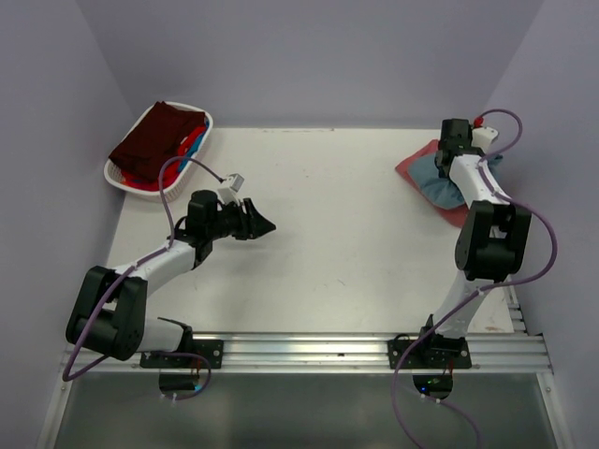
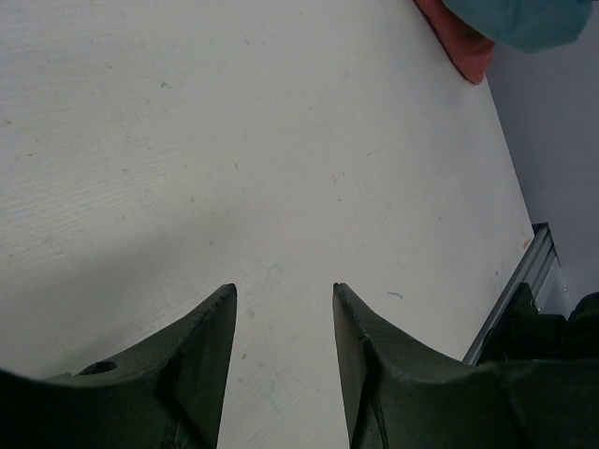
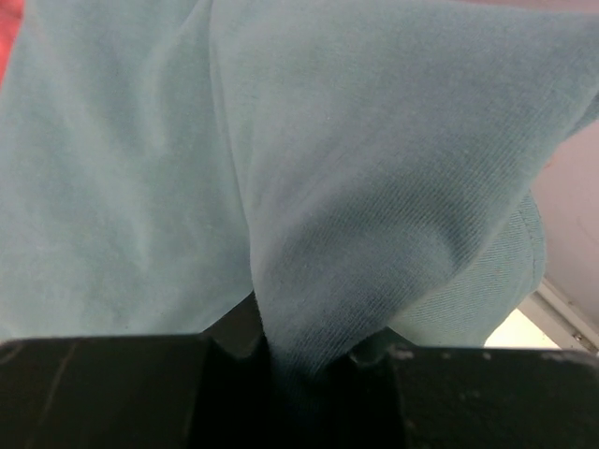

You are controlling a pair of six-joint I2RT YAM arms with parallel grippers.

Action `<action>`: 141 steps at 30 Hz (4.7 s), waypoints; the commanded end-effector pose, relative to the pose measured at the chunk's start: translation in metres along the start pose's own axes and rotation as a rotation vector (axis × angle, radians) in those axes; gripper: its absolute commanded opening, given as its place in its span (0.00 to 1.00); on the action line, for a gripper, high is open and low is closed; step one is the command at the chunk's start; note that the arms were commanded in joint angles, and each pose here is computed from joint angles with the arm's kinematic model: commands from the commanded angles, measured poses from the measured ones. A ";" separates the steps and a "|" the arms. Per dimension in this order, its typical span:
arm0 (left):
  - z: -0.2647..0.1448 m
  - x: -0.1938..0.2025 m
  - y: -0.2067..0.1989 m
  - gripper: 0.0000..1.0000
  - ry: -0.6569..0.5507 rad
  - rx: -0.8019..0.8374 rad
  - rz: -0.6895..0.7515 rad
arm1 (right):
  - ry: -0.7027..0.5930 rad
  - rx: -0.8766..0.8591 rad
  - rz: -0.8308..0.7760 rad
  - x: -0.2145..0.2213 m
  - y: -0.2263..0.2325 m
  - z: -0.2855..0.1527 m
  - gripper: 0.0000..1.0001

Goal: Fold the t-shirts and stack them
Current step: Neatly place the folded tshirt to the corner

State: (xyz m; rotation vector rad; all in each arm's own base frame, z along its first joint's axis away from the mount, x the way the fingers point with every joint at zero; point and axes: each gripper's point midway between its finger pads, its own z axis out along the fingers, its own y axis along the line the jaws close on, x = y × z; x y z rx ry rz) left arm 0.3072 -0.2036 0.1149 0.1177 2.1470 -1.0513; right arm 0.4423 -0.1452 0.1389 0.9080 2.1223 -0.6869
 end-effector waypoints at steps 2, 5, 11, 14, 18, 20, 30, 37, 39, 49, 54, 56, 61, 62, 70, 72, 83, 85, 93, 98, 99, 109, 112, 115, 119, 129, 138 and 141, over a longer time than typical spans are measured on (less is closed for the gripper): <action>-0.002 -0.009 -0.007 0.49 -0.021 0.028 0.024 | -0.019 0.091 0.013 -0.011 -0.008 0.004 0.22; -0.002 -0.010 -0.008 0.49 -0.020 0.032 0.025 | 0.037 0.085 -0.001 -0.008 -0.013 -0.008 0.53; -0.001 -0.013 -0.011 0.49 -0.022 0.042 0.023 | -0.050 -0.064 0.112 -0.021 -0.031 -0.059 0.95; 0.000 -0.014 -0.012 0.49 -0.021 0.048 0.020 | -0.039 -0.123 0.123 -0.018 -0.031 -0.071 0.99; 0.000 -0.013 -0.012 0.48 -0.020 0.050 0.019 | -0.033 -0.176 0.144 -0.006 -0.026 -0.072 0.99; -0.001 -0.013 -0.012 0.48 -0.020 0.048 0.018 | 0.006 -0.198 0.119 0.011 -0.016 -0.062 0.96; -0.004 -0.013 -0.010 0.46 -0.026 0.028 0.022 | 0.168 -0.378 0.107 0.069 0.056 -0.002 0.00; -0.005 -0.011 -0.007 0.45 -0.027 0.009 0.025 | 0.293 -0.362 0.059 0.110 0.072 0.024 0.00; -0.004 -0.009 -0.005 0.45 -0.022 0.006 0.020 | 0.289 -0.376 0.067 0.105 0.080 0.028 0.00; 0.001 -0.010 -0.002 0.42 -0.019 0.006 0.016 | 0.163 -0.511 0.155 0.046 0.136 0.030 0.00; 0.001 -0.011 -0.003 0.41 -0.022 0.008 0.015 | 0.021 -0.487 0.148 0.017 0.149 0.040 0.00; 0.001 -0.012 -0.004 0.41 -0.020 0.009 0.017 | -0.057 -0.504 0.137 0.001 0.149 0.027 0.00; -0.002 -0.015 -0.004 0.40 -0.033 -0.004 0.024 | -0.227 -0.533 0.162 -0.009 0.107 -0.032 0.00; -0.002 -0.015 -0.004 0.40 -0.031 -0.003 0.021 | -0.213 -0.523 0.152 0.000 0.098 -0.036 0.00; -0.001 -0.011 -0.005 0.36 -0.021 0.009 0.015 | -0.152 -0.280 0.166 0.021 0.032 -0.040 0.00; -0.001 -0.011 -0.006 0.34 -0.021 0.015 0.015 | -0.148 -0.176 0.153 0.021 0.019 -0.031 0.00; -0.004 -0.008 -0.008 0.33 -0.017 0.023 0.018 | 0.081 0.095 0.036 0.055 0.017 0.065 0.00; -0.005 -0.008 -0.008 0.33 -0.016 0.021 0.019 | 0.132 0.117 0.039 0.065 0.018 0.077 0.00; -0.005 -0.009 -0.006 0.31 -0.019 0.008 0.018 | 0.094 -0.032 0.032 0.026 0.047 0.076 0.00; -0.002 -0.010 -0.004 0.30 -0.019 0.006 0.014 | 0.009 -0.146 0.052 -0.018 0.070 0.066 0.00; -0.002 -0.012 -0.005 0.29 -0.022 0.006 0.017 | 0.005 -0.148 0.050 -0.021 0.072 0.067 0.00; -0.009 -0.026 -0.016 0.26 -0.074 0.023 0.048 | -0.161 -0.212 0.125 -0.041 0.041 0.001 0.00; -0.021 -0.042 -0.029 0.26 -0.154 0.036 0.093 | -0.260 -0.383 0.203 -0.038 0.025 -0.070 0.00; -0.036 -0.062 -0.043 0.28 -0.241 0.041 0.144 | -0.316 -0.645 0.241 -0.032 0.028 -0.142 0.00; -0.055 -0.078 -0.057 0.47 -0.333 0.045 0.189 | -0.222 -1.044 0.061 0.008 0.058 -0.223 0.20; -0.074 -0.086 -0.066 1.00 -0.372 0.016 0.204 | -0.063 -1.493 -0.133 0.087 0.052 -0.333 0.99; -0.079 -0.086 -0.062 1.00 -0.367 -0.026 0.196 | -0.055 -1.605 -0.262 0.107 0.045 -0.372 0.99; -0.081 -0.089 -0.064 1.00 -0.379 -0.023 0.195 | -0.049 -1.631 -0.274 0.105 0.047 -0.383 0.99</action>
